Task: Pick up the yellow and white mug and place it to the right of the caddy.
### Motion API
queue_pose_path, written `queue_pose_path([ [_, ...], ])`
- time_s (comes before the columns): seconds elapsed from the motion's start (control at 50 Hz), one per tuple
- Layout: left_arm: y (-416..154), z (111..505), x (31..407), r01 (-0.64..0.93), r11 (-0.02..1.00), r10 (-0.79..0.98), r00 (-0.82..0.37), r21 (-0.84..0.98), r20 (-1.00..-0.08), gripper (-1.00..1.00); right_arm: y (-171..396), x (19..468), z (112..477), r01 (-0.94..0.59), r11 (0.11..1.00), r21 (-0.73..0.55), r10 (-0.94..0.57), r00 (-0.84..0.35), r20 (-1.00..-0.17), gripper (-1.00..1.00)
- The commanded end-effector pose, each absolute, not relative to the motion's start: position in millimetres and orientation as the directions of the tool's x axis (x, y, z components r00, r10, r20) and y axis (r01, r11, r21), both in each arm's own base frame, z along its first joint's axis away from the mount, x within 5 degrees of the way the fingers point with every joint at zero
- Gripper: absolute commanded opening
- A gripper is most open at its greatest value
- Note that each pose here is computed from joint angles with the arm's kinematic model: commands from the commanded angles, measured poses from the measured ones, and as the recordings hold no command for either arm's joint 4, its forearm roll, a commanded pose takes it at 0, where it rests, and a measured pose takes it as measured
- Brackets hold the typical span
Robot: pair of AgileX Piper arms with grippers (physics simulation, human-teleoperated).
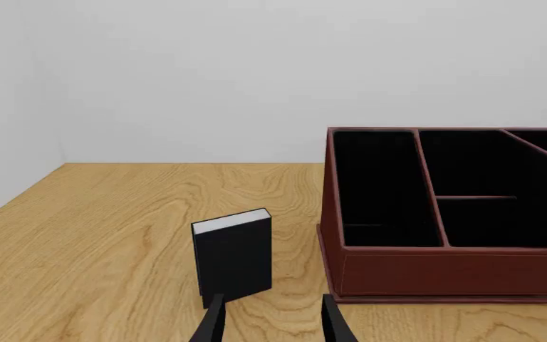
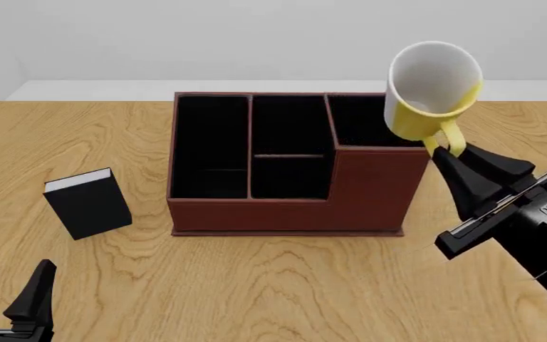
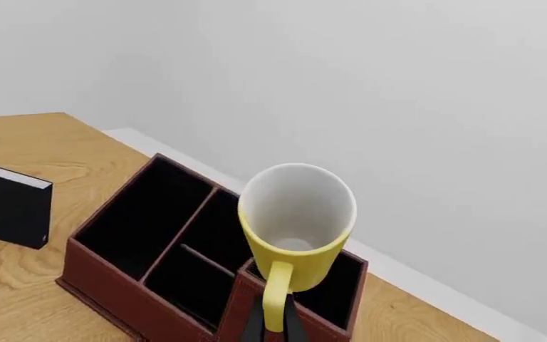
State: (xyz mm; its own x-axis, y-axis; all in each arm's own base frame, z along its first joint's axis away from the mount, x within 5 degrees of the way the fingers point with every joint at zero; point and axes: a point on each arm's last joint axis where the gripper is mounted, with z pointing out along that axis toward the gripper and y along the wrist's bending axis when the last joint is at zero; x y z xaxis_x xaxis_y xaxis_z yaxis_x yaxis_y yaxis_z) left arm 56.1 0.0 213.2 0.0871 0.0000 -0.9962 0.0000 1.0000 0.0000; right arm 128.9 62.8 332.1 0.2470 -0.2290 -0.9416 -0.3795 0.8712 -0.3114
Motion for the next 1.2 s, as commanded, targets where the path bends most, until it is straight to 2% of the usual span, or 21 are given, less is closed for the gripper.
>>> queue_pose_path([
  [0.02,0,213,56,0.000,1.000,0.000,0.087,0.000,-0.996,1.00,57,128,336,-0.347,0.889,-0.299,-0.223,0.243,-0.944,-1.00],
  [1.2,0,213,56,0.000,1.000,0.000,0.087,0.000,-0.996,1.00,29,126,338,-0.183,0.945,-0.271,-0.237,0.190,-0.953,-1.00],
])
